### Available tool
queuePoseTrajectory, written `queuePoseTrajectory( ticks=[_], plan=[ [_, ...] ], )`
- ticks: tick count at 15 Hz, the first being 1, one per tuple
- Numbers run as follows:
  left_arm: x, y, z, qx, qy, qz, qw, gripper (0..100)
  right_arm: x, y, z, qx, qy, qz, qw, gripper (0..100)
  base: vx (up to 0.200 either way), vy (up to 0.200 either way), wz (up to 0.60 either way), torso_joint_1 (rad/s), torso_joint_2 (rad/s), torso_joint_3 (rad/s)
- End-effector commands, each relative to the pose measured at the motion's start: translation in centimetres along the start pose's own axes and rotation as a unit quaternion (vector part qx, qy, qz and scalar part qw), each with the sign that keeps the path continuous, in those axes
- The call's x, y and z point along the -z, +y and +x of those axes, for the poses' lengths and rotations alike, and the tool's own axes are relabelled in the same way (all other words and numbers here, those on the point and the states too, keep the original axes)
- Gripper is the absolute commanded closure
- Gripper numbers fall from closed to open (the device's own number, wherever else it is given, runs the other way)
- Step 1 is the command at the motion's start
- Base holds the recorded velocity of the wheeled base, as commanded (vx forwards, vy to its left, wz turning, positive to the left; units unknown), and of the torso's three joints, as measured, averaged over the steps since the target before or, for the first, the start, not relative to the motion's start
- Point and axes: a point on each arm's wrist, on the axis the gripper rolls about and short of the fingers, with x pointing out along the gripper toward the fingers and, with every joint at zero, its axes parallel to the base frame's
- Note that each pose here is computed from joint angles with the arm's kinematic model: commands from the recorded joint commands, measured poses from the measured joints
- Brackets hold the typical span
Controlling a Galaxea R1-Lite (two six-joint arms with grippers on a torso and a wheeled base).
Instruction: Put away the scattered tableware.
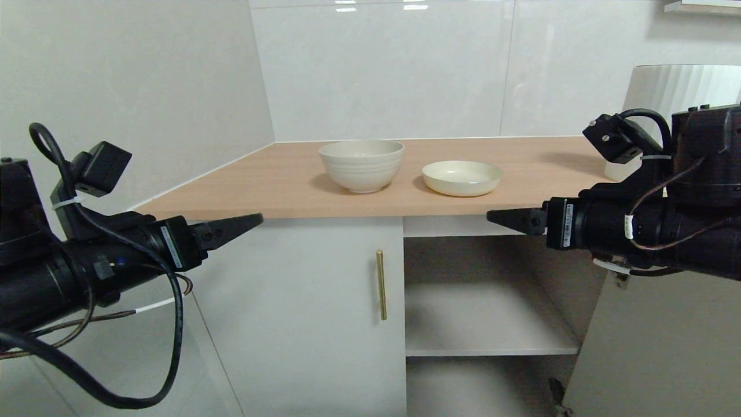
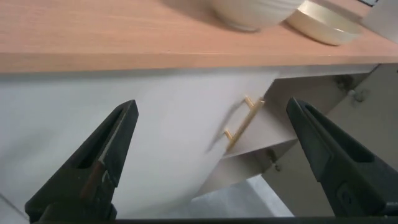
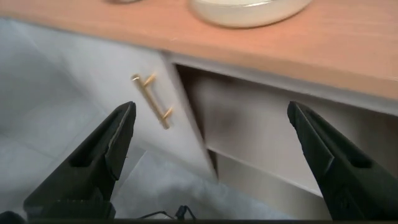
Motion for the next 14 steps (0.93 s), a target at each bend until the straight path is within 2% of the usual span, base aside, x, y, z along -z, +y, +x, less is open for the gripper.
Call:
queuePoseTrajectory(
  ticks=[1, 5, 9, 11, 14],
  plan=[
    [0.0, 0.0, 0.0, 0.005, 0.002, 0.000, 1.0000, 0, -0.1, 0.1, -0.2, -0.002, -0.003, 0.000, 1.000, 0, 0.000, 0.000, 0.00, 0.000, 0.00, 0.000],
    [0.0, 0.0, 0.0, 0.007, 0.002, 0.000, 1.0000, 0, 0.0, 0.0, -0.1, 0.000, -0.002, -0.002, 1.000, 0, 0.000, 0.000, 0.00, 0.012, -0.04, -0.032],
    [0.3, 0.0, 0.4, 0.016, 0.013, -0.002, 0.9998, 0, 0.0, 0.0, 0.0, 0.001, 0.000, -0.002, 1.000, 0, 0.000, 0.000, 0.00, 0.095, -0.29, -0.262],
    [0.7, 0.2, 1.0, 0.026, 0.029, -0.007, 0.9992, 0, 0.1, 0.0, 0.1, 0.001, 0.002, -0.002, 1.000, 0, 0.000, 0.000, 0.00, 0.171, -0.54, -0.288],
    [1.6, -0.2, 2.1, 0.036, 0.065, -0.013, 0.9972, 0, 0.3, -0.1, 0.4, 0.004, 0.006, -0.002, 1.000, 0, 0.000, 0.000, 0.00, 0.176, -0.47, -0.289]
  ],
)
